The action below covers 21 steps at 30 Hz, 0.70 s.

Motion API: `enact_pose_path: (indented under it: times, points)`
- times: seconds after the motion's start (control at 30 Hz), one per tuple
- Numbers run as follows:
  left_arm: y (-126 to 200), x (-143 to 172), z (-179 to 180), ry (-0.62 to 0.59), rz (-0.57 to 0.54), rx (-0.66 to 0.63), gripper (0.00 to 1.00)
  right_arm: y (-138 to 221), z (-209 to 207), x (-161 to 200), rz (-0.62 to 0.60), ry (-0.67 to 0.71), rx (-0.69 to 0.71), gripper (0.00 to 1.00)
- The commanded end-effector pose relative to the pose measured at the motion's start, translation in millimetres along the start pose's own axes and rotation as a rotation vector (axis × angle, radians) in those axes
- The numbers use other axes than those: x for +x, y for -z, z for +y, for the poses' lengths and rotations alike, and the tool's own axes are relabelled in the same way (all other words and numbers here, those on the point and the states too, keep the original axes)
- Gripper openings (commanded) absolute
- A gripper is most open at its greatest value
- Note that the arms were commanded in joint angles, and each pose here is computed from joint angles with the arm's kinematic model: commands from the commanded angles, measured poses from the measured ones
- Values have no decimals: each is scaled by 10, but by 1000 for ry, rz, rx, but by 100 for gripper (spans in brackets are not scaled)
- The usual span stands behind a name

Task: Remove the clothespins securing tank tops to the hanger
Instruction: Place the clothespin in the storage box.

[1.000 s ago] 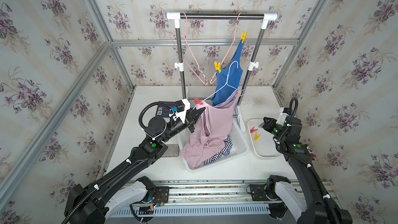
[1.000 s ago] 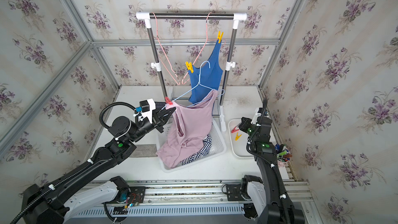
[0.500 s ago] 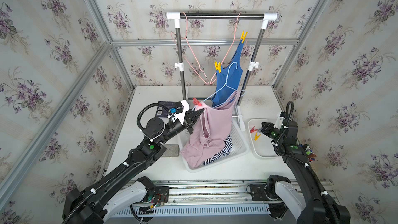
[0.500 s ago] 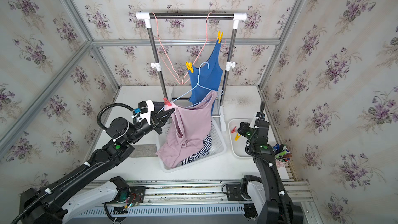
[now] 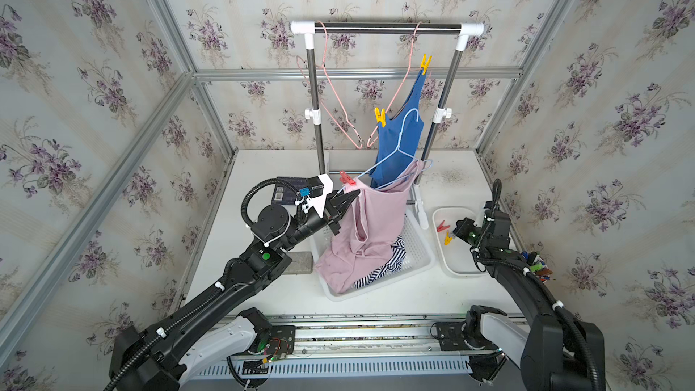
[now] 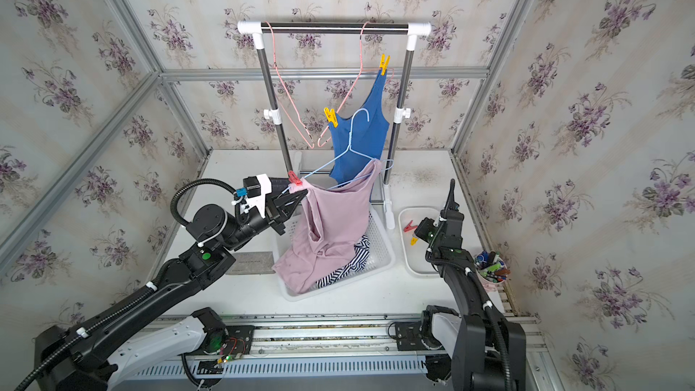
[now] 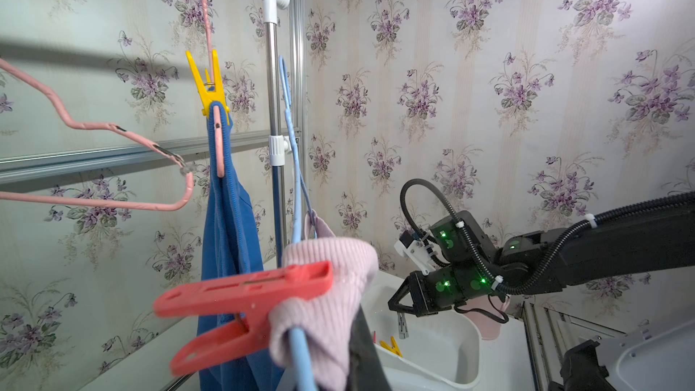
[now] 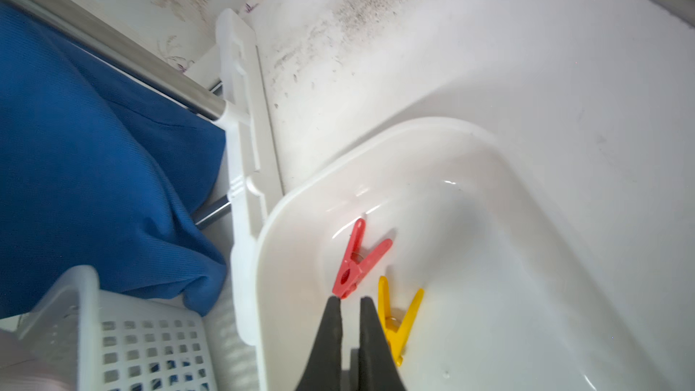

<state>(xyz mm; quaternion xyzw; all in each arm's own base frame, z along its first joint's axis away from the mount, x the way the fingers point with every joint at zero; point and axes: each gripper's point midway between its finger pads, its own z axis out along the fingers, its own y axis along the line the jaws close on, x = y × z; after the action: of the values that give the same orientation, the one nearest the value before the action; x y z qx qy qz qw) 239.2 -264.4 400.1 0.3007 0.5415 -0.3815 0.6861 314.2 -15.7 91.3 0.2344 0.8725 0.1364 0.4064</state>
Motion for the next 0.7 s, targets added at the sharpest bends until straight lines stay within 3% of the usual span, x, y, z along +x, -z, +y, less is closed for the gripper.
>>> enact_pose_path:
  times: [0.0,0.07,0.33,0.4,0.53,0.67]
  points:
    - [-23,-122,-55,-26,-33,15,0,-65,-45,-74,-71,-25,5,7]
    - [-33,-143,-116,-32,-34,32,0,-94,-74,-49,-80,-42,7,13]
    - [-93,-129,-256,-94,-21,3,0,-25,13,-135,-106,-43,-27,53]
    - [-115,-92,-270,-132,-6,-28,0,64,75,-201,-138,-48,-53,69]
    - [-154,-18,-272,-240,30,-116,0,399,344,-428,-239,-23,-167,72]
    - [-168,50,-280,-288,55,-149,0,1018,855,-781,-417,36,-403,71]
